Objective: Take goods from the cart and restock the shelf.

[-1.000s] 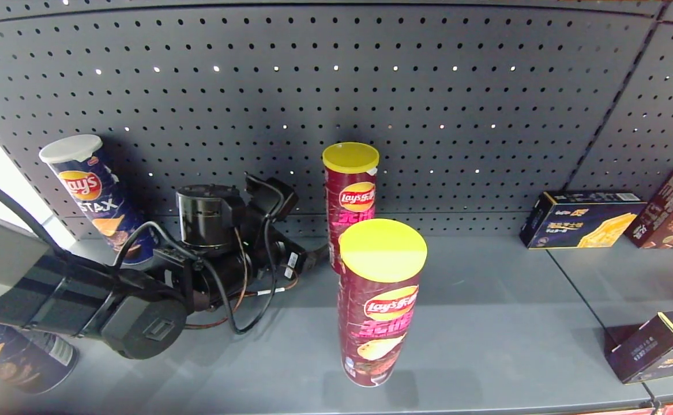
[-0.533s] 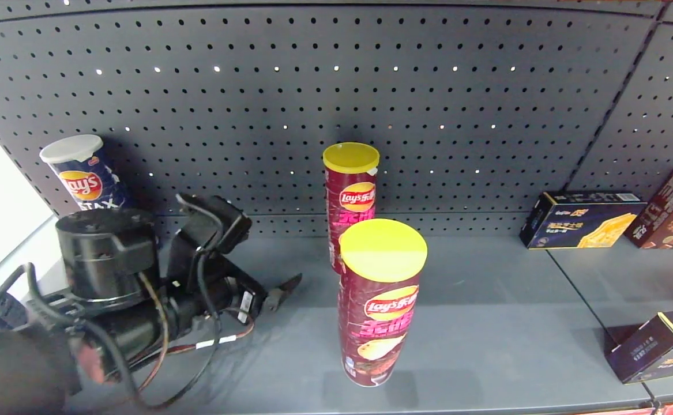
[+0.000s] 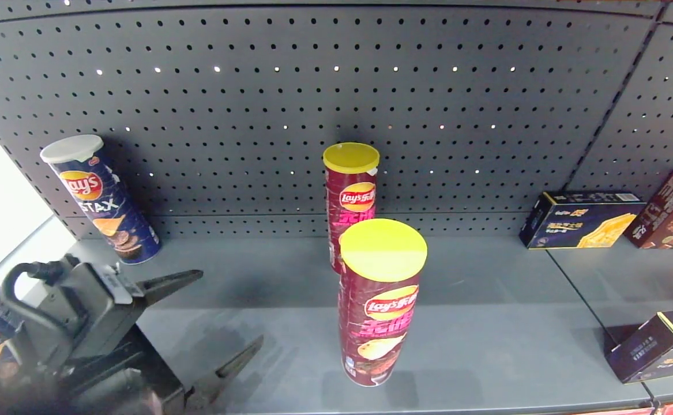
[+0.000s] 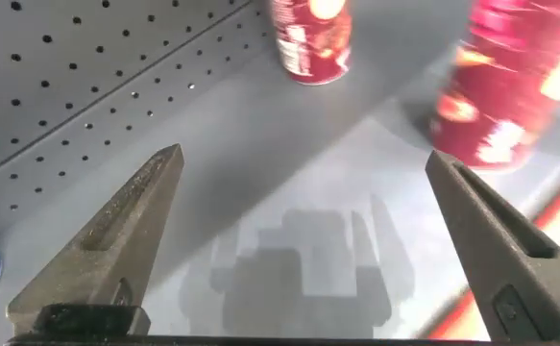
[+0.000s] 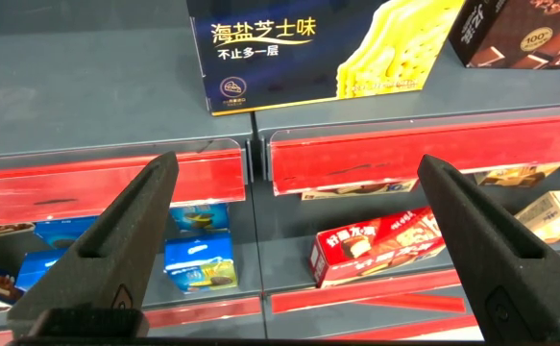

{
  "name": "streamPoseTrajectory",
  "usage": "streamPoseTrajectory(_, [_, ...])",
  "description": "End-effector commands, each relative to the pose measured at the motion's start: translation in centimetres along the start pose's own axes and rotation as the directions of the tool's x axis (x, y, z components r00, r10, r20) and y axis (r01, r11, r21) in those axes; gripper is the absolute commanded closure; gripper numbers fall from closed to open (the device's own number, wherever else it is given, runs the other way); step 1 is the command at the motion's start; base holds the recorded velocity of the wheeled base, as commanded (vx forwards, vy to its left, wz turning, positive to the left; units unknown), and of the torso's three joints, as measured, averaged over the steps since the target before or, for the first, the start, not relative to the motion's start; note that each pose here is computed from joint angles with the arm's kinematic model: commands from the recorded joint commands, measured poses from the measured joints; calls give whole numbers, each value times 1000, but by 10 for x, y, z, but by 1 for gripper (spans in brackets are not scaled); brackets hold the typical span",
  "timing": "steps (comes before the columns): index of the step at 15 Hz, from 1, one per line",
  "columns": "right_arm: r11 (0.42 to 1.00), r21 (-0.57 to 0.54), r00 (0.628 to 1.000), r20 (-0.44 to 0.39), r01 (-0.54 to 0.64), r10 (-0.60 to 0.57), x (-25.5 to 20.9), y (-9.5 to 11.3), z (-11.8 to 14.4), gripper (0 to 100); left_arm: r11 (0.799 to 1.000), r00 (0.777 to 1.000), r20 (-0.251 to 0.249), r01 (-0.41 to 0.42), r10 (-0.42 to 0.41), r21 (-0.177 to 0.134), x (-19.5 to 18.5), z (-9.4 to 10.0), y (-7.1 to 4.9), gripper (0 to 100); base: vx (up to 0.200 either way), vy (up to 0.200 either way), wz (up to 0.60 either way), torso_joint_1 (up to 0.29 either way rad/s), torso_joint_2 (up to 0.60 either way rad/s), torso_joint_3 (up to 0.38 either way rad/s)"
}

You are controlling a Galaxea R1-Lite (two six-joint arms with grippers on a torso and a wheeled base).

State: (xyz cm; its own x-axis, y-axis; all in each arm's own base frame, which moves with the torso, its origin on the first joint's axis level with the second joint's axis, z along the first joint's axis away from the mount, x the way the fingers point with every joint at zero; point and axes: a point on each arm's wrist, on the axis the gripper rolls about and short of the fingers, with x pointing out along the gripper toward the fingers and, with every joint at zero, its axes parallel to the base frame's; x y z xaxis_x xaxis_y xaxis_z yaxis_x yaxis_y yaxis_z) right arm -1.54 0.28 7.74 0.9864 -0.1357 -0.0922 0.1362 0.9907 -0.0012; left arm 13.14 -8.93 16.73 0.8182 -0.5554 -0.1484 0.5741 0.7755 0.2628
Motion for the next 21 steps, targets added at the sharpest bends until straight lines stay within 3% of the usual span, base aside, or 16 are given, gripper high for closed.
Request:
streamPoseTrajectory(1, [1000,0,1000,-1,0,0,0,0,0,0,1000,999,44,21,-21,6,-21,-3,-5,0,0,0,0,0,0,0])
streamPoseTrajectory(2, [1000,0,1000,-1,0,0,0,0,0,0,999,999,27,35,-35,9,-38,-18,-10,0,0,0,0,0,0,0])
streamPoseTrajectory(3, [1000,0,1000,-1,0,0,0,0,0,0,998,999,23,43,-44,35,-52,-31,-14,0,0,0,0,0,0,0])
streamPoseTrajectory(4, [1000,0,1000,-1,0,0,0,0,0,0,997,996,41,73,-74,39,-64,-39,-19,0,0,0,0,0,0,0])
streamPoseTrajectory(5, [1000,0,1000,-1,0,0,0,0,0,0,997,995,71,72,-74,26,-71,-39,-19,0,0,0,0,0,0,0])
streamPoseTrajectory(8, [1000,0,1000,-1,0,0,0,0,0,0,995,995,20,100,-100,6,-77,-47,-21,0,0,0,0,0,0,0])
streamPoseTrajectory(9, [1000,0,1000,-1,0,0,0,0,0,0,997,996,43,83,-83,2,-93,-51,-20,0,0,0,0,0,0,0])
streamPoseTrajectory(13, [1000,0,1000,-1,0,0,0,0,0,0,1000,998,-57,-29,28,-9,-119,-75,-19,0,0,0,0,0,0,0])
streamPoseTrajectory(15, [1000,0,1000,-1,0,0,0,0,0,0,992,983,-139,-125,120,-22,-130,-89,-22,0,0,0,0,0,0,0])
streamPoseTrajectory(16, [1000,0,1000,-1,0,0,0,0,0,0,979,964,-183,-204,194,-33,-137,-97,-25,0,0,0,0,0,0,0])
streamPoseTrajectory(17, [1000,0,1000,-1,0,0,0,0,0,0,956,945,-172,-290,279,-43,-143,-101,-29,0,0,0,0,0,0,0])
streamPoseTrajectory(19, [1000,0,1000,-1,0,0,0,0,0,0,880,879,-104,-472,465,-54,-151,-100,-34,0,0,0,0,0,0,0])
streamPoseTrajectory(20, [1000,0,1000,-1,0,0,0,0,0,0,842,845,-66,-534,530,-77,-155,-101,-38,0,0,0,0,0,0,0])
streamPoseTrajectory(21, [1000,0,1000,-1,0,0,0,0,0,0,842,847,-8,-530,532,-103,-159,-102,-41,0,0,0,0,0,0,0])
